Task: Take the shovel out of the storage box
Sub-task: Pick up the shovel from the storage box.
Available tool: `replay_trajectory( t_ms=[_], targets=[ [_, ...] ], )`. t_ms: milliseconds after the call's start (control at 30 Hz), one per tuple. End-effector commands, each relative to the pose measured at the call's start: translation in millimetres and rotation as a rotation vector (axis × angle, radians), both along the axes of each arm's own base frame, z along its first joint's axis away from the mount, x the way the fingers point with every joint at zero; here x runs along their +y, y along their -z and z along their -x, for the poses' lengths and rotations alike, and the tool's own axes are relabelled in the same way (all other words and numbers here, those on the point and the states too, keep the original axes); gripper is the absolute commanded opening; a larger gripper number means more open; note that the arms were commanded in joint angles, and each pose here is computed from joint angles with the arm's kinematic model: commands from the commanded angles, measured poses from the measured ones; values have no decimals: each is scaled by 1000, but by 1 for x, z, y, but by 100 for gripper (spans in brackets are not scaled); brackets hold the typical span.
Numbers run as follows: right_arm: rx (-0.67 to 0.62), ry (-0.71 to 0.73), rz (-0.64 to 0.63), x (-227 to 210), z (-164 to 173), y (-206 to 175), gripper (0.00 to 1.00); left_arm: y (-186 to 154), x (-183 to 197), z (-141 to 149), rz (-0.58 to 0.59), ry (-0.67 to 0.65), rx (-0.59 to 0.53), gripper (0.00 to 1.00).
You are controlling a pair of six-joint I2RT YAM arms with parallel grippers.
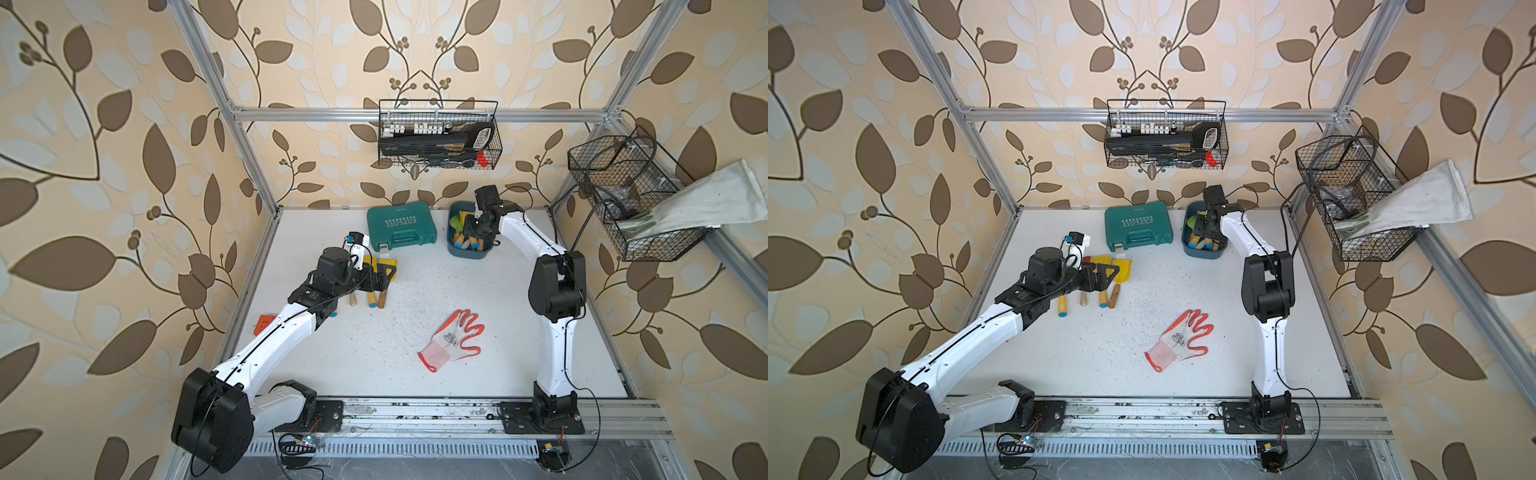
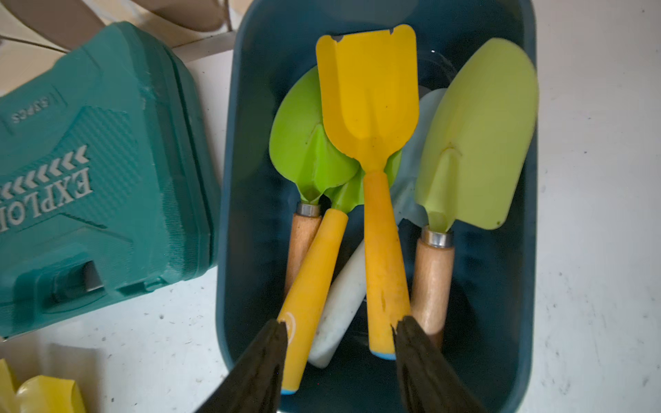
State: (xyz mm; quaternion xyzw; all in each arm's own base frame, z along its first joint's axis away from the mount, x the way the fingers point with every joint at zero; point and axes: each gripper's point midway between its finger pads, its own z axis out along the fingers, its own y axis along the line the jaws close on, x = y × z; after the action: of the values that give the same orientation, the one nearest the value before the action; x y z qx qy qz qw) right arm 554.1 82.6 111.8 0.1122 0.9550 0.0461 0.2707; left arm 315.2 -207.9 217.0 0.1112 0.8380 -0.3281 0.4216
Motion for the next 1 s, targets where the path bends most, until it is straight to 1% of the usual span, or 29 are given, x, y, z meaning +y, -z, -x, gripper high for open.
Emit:
replay_trajectory(
  t_ms=[0, 100, 300, 433, 533, 867, 967],
  targets=[
    [34, 2, 68, -13, -1, 8, 51, -28, -12, 3, 55, 64, -101, 99],
    [55, 1, 68, -16, -3, 16, 48, -24, -13, -1, 51, 57, -90, 99],
    [92, -5, 69, -17, -5, 32, 48, -24, -17, -4, 53, 65, -91, 99],
    [118, -8, 70, -19, -7, 42, 43, -27, -21, -1, 53, 86, -86, 99],
    [129, -11, 65, -19, -8, 49, 37, -26, -16, -3, 40, 62, -88, 99],
    [142, -12, 55, -18, -7, 57, 32, -24, -14, -3, 48, 42, -82, 97],
    [139, -11, 61, -18, -8, 55, 25, -24, -13, -3, 44, 40, -81, 97]
  ],
)
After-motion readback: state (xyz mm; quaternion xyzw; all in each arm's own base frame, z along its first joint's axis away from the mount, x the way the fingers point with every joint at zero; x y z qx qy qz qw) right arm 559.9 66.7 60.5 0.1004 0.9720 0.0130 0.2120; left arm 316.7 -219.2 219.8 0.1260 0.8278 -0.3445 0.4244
